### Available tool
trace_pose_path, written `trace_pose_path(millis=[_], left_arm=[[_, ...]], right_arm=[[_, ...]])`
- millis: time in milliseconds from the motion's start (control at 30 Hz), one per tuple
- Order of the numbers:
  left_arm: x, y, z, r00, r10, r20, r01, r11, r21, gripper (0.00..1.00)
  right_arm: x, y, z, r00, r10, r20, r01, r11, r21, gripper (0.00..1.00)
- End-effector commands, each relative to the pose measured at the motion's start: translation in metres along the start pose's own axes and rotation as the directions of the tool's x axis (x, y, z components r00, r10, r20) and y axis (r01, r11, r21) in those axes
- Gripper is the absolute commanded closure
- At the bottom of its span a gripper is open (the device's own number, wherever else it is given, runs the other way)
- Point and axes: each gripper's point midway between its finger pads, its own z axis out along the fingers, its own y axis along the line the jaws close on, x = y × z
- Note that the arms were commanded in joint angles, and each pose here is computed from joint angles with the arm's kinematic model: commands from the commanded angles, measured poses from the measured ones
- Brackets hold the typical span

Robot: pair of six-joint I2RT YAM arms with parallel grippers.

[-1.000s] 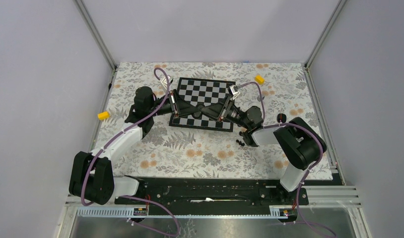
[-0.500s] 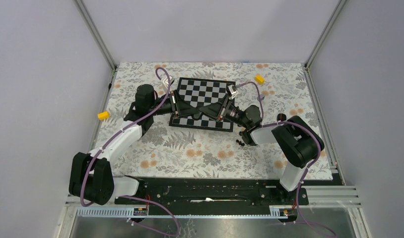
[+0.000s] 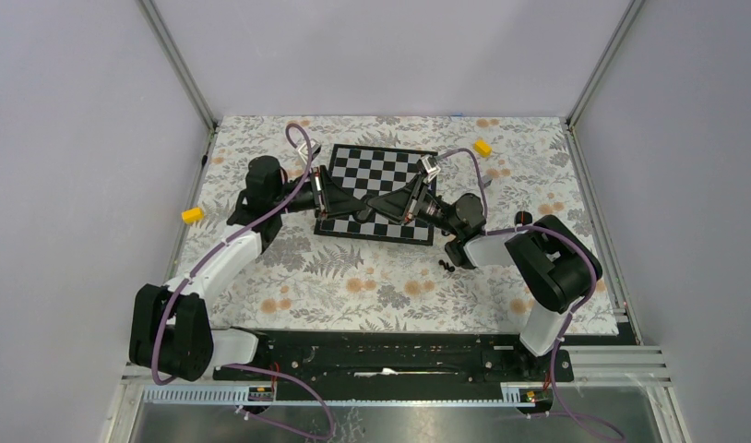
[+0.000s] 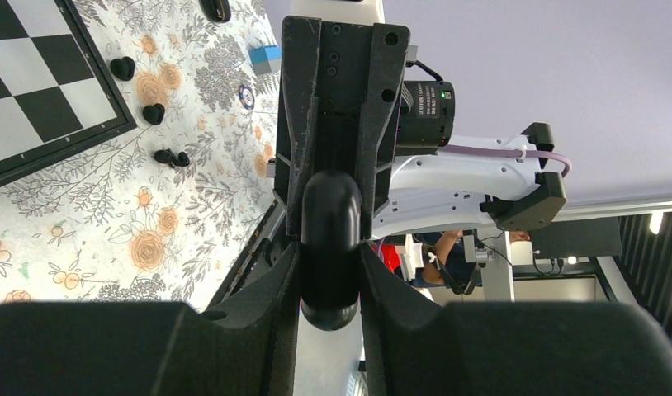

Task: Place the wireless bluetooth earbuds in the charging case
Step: Open the charging case.

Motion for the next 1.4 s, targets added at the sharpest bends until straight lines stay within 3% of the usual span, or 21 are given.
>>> trace_pose_path(millis=[0,267,433,600,800,867,967,1200,1367], left_arm=[[-0.020,-0.018,-0.014,0.995,0.073,0.075,-0.076,0.996,0.044,0.70],[-0.022,-0.017,-0.019,0.995,0.048,0.086,-0.054,0.996,0.071,0.67],[-0.024,-0.015,-0.021,0.994,0.046,0.095,-0.052,0.997,0.062,0.52],[-0.023,-0.015,-0.022,0.995,0.051,0.084,-0.057,0.996,0.072,0.47],[-0.011,-0.014,-0.024,0.996,0.085,0.005,-0.085,0.994,0.074,0.24],[-0.006,-0.014,-0.025,0.994,0.111,-0.017,-0.110,0.992,0.055,0.21],[0.000,-0.015,-0.028,0.989,0.142,-0.037,-0.140,0.989,0.054,0.22],[0.006,-0.020,-0.028,0.988,0.146,-0.047,-0.142,0.987,0.072,0.35],[0.011,-0.027,-0.021,0.989,0.133,-0.062,-0.124,0.984,0.127,0.36]], right_arm=[[0.007,0.033,-0.002,0.989,-0.141,-0.045,0.134,0.981,-0.139,1.00],[0.008,0.035,-0.002,0.988,-0.148,-0.053,0.139,0.980,-0.145,1.00],[0.009,0.037,-0.001,0.986,-0.155,-0.059,0.145,0.978,-0.152,1.00],[0.008,0.039,0.001,0.985,-0.158,-0.063,0.146,0.976,-0.160,1.00],[0.008,0.041,0.002,0.985,-0.156,-0.075,0.142,0.975,-0.168,1.00],[0.008,0.043,0.003,0.984,-0.158,-0.078,0.142,0.975,-0.172,1.00],[0.009,0.044,0.003,0.984,-0.158,-0.082,0.142,0.974,-0.176,1.00],[0.009,0.046,0.004,0.984,-0.154,-0.089,0.136,0.974,-0.183,1.00],[0.009,0.048,0.004,0.983,-0.154,-0.096,0.134,0.973,-0.186,1.00]])
